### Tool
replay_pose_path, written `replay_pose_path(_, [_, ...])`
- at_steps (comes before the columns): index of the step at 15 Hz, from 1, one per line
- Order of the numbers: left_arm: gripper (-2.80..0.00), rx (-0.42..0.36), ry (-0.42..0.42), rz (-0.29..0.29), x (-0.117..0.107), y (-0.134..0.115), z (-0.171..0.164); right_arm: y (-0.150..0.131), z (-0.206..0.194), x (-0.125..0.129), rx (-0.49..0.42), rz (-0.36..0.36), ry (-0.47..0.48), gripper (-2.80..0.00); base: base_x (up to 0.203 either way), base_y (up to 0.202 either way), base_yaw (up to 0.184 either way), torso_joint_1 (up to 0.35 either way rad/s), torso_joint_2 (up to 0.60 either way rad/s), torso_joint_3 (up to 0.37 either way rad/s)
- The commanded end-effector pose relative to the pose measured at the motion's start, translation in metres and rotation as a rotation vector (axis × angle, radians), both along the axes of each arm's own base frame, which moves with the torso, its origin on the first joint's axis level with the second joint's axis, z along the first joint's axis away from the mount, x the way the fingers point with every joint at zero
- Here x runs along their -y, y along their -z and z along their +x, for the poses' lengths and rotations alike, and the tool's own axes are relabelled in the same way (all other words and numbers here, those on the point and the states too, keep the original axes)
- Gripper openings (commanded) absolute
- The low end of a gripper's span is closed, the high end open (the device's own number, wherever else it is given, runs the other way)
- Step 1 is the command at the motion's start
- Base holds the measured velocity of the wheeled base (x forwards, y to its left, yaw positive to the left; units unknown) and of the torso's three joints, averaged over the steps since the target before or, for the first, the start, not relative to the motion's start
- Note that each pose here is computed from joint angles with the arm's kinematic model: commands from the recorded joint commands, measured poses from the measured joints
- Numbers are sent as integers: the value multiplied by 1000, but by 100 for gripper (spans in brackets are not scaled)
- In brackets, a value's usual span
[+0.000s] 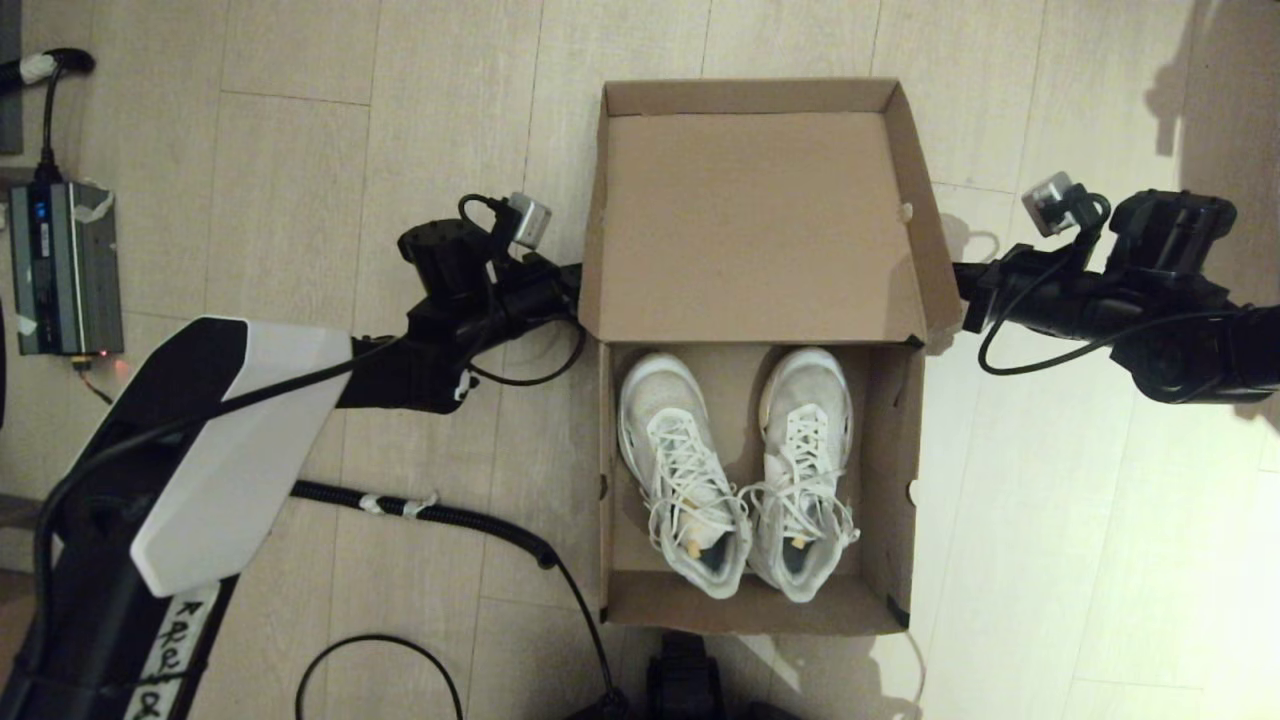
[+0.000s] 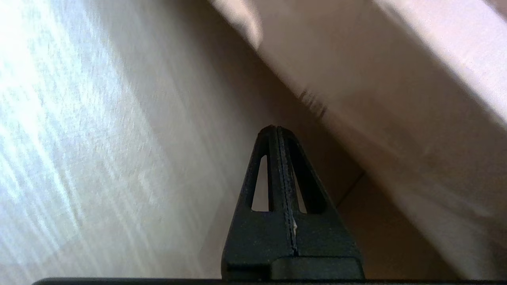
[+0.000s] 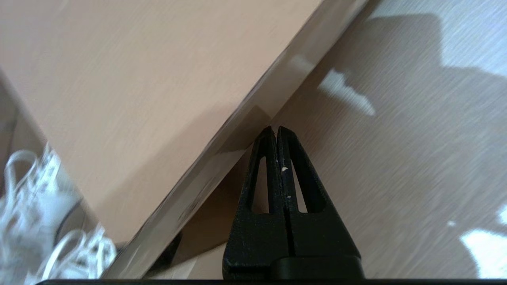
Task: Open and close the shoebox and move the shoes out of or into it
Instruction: Close the shoe box
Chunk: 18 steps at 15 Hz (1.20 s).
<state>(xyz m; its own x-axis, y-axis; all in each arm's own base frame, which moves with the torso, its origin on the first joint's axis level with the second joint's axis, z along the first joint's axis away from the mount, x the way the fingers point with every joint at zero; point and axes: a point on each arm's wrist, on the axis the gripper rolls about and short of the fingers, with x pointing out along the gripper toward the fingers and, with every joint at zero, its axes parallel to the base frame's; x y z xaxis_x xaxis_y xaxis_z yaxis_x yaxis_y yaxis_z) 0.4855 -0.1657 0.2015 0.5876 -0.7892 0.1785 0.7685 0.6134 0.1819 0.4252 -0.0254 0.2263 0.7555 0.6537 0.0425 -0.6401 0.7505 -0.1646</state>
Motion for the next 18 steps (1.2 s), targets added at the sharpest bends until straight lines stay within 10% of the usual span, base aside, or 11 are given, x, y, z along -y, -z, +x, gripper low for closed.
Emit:
replay_pose_path(1, [-280, 26, 11, -8, 3, -11, -6, -7, 3, -3, 19, 13, -3, -280, 0, 0, 0, 0, 0, 0])
replay_pose_path(18, [-280, 162, 82, -104, 20, -109, -69, -100, -53, -11, 113, 92, 71, -280, 0, 0, 0, 0, 0, 0])
